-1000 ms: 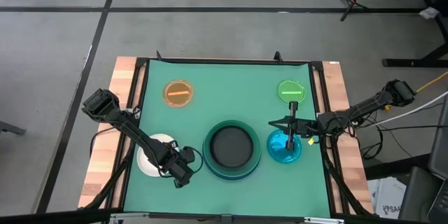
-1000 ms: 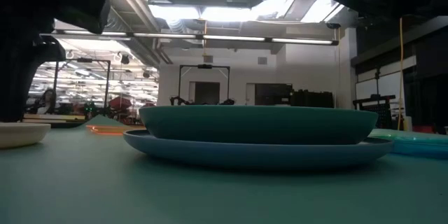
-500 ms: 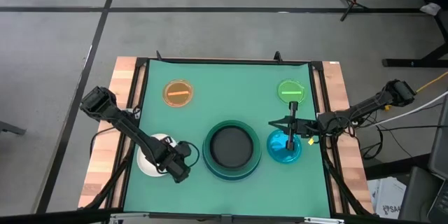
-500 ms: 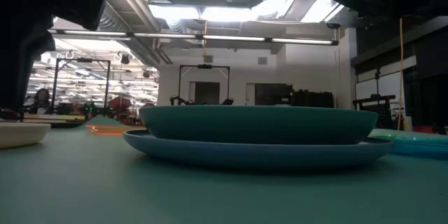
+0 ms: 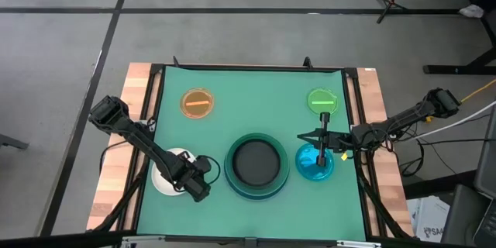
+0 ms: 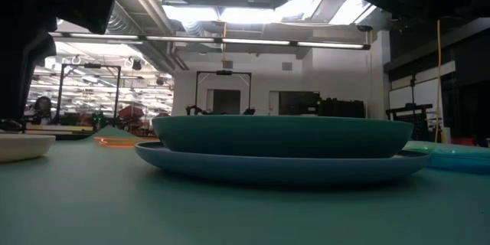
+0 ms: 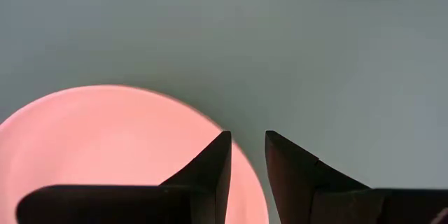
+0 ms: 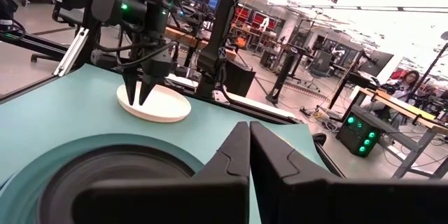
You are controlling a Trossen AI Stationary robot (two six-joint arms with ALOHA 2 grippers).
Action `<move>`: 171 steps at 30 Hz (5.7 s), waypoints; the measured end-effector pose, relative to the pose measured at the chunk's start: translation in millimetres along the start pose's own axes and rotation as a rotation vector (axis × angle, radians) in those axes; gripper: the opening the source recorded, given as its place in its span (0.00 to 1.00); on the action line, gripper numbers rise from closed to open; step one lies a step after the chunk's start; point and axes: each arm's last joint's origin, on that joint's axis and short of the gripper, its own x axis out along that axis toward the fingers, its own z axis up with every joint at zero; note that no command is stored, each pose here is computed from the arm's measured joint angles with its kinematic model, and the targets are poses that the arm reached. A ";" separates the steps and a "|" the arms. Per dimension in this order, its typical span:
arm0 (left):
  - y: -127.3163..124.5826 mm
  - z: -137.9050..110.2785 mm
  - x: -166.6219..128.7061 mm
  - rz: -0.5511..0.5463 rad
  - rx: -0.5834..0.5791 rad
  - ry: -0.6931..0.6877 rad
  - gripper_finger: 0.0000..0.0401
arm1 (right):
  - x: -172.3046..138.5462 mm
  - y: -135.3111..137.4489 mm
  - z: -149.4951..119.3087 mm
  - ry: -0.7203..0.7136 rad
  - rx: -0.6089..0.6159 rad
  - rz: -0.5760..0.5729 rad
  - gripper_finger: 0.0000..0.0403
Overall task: Stack plastic plates
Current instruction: Stack the white plate on top of the black plate, then stack the transparent orange plate on top of the white plate
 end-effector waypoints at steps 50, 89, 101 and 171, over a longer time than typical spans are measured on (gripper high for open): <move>15.8 -11.9 31.8 -0.022 0.144 0.028 0.02 | 0.0 0.1 0.1 -0.001 0.001 0.003 0.00; -9.9 29.4 -22.8 0.048 0.482 -0.203 0.02 | 0.0 0.1 0.1 -0.001 0.001 0.003 0.00; -23.1 48.2 -27.8 -0.056 0.577 -0.348 0.02 | 0.0 0.1 0.0 -0.001 0.000 0.003 0.00; -56.3 88.4 11.6 -0.186 0.708 -0.566 0.17 | -0.1 0.4 -0.8 0.006 -0.003 0.006 0.00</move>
